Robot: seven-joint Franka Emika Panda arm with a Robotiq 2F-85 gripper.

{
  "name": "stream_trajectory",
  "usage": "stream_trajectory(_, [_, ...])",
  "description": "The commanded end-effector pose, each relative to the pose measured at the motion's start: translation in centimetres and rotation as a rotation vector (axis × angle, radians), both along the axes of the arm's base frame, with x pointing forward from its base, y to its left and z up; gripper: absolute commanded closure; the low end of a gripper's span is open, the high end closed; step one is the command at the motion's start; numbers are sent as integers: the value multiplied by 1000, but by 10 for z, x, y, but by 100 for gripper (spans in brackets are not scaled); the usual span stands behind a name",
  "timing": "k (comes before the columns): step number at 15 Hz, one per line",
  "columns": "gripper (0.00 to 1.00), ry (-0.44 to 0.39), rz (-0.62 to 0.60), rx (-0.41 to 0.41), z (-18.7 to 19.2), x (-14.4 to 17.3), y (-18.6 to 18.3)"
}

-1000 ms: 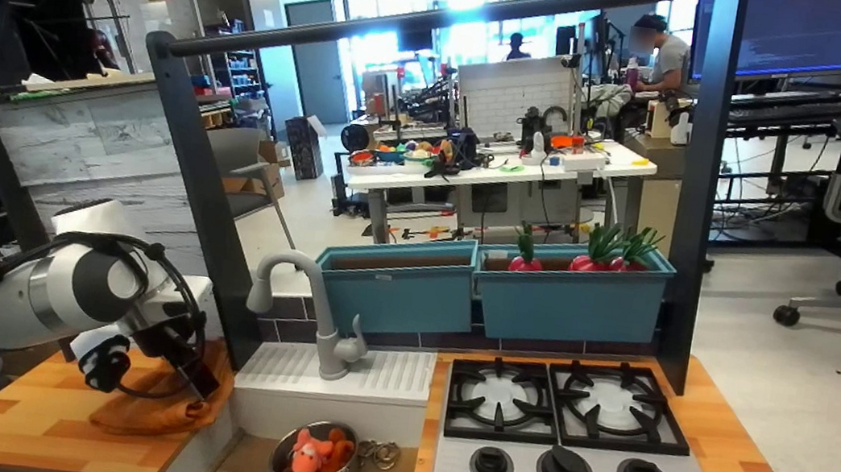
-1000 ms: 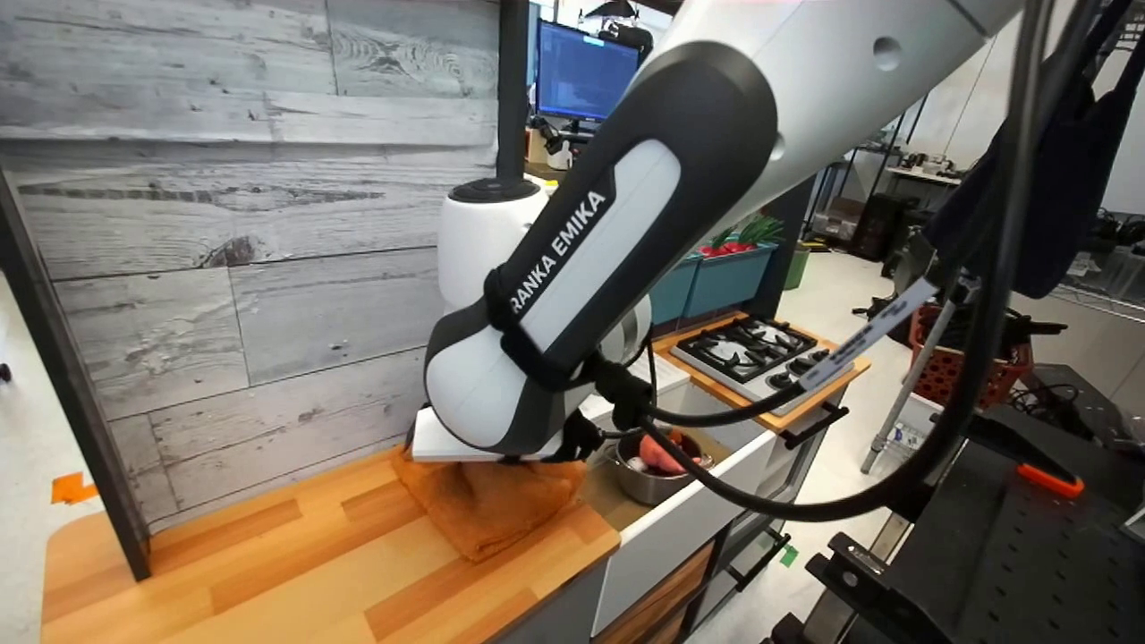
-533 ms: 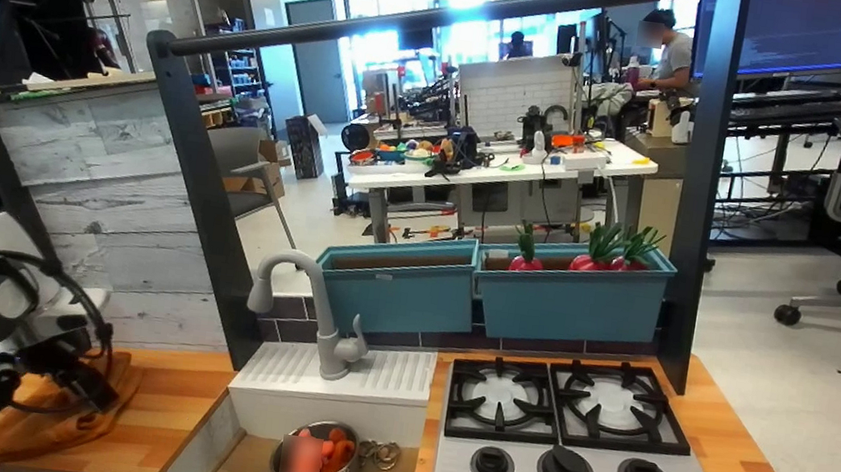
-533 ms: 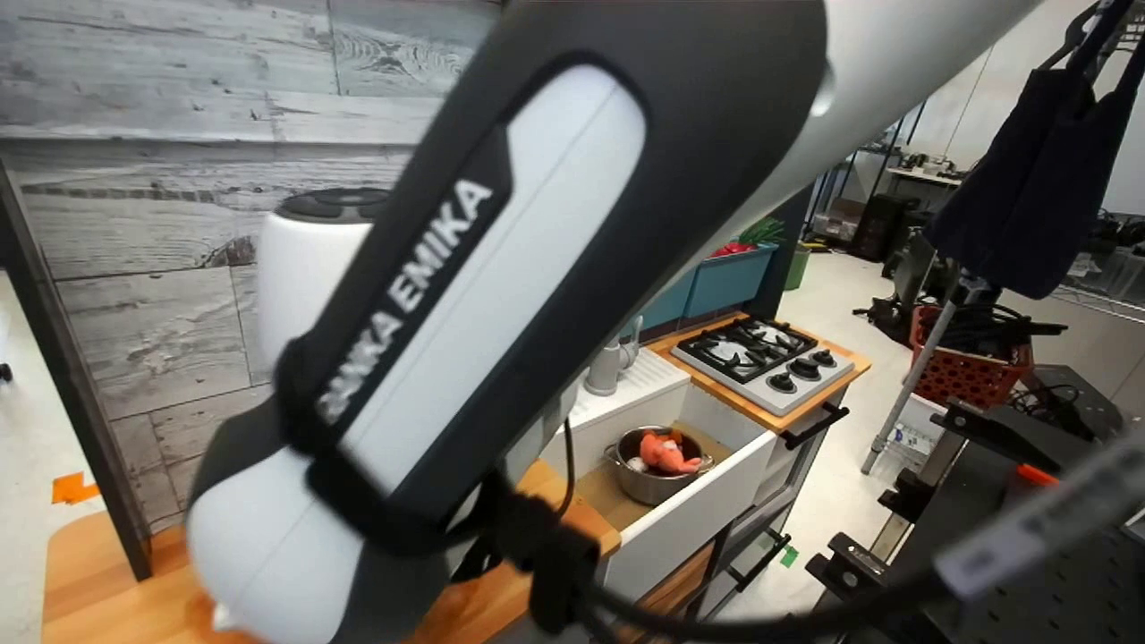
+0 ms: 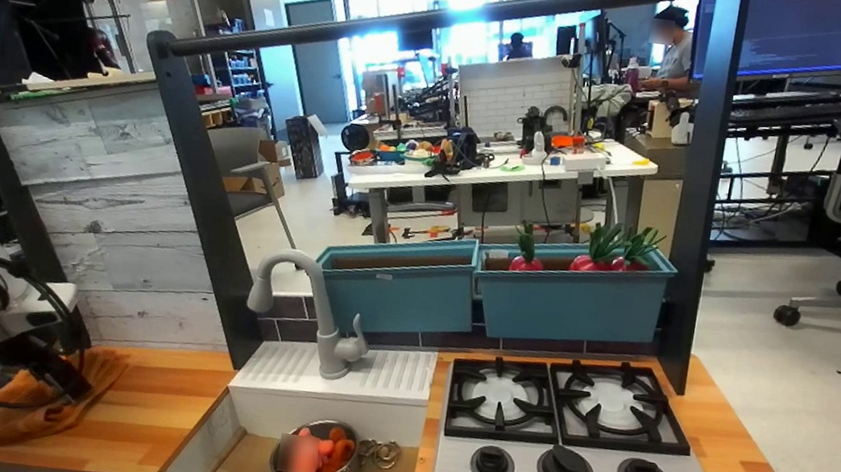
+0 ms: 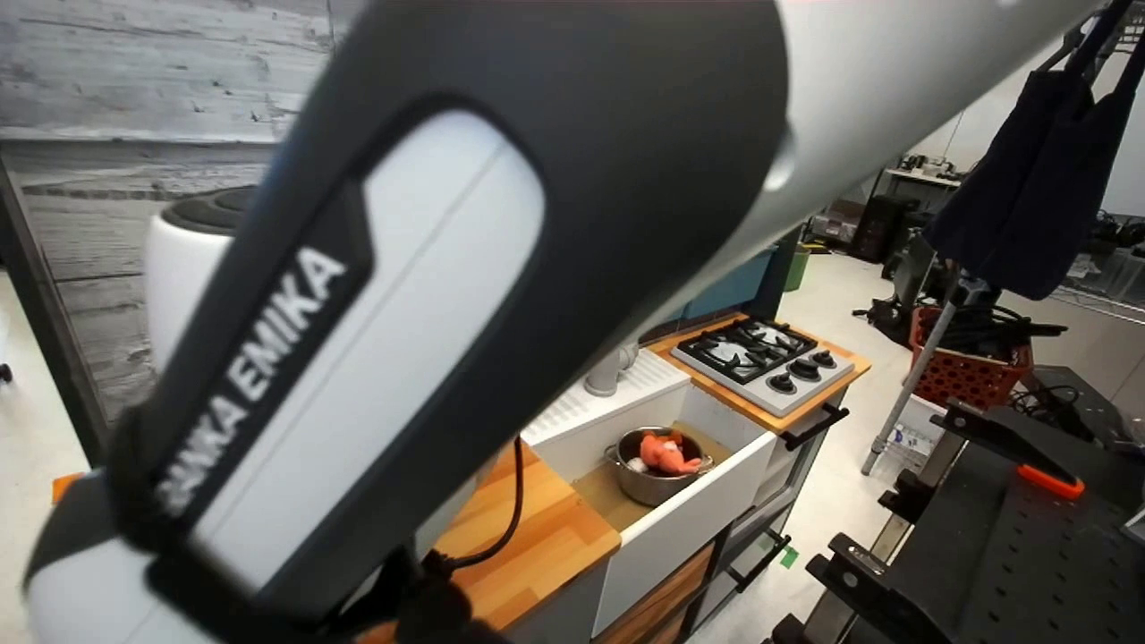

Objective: Use the towel to wipe the left side of the countertop, remove two plush toys from the silver pot and put them on the stove, place one plush toy from the pot on the left side of the countertop

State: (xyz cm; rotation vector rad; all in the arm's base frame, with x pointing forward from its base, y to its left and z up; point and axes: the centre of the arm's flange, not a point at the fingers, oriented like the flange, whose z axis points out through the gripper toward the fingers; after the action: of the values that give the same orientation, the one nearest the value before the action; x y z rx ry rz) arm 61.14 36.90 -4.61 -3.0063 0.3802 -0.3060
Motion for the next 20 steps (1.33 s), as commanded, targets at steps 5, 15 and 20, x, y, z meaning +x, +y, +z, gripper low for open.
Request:
stream_trajectory(5, [0,185,-241,-66,-26,4,-141])
stream_trajectory(15, [0,143,-115,12,-32,10,-43])
stream_trajectory(20, [0,76,-85,12,-29,21,6])
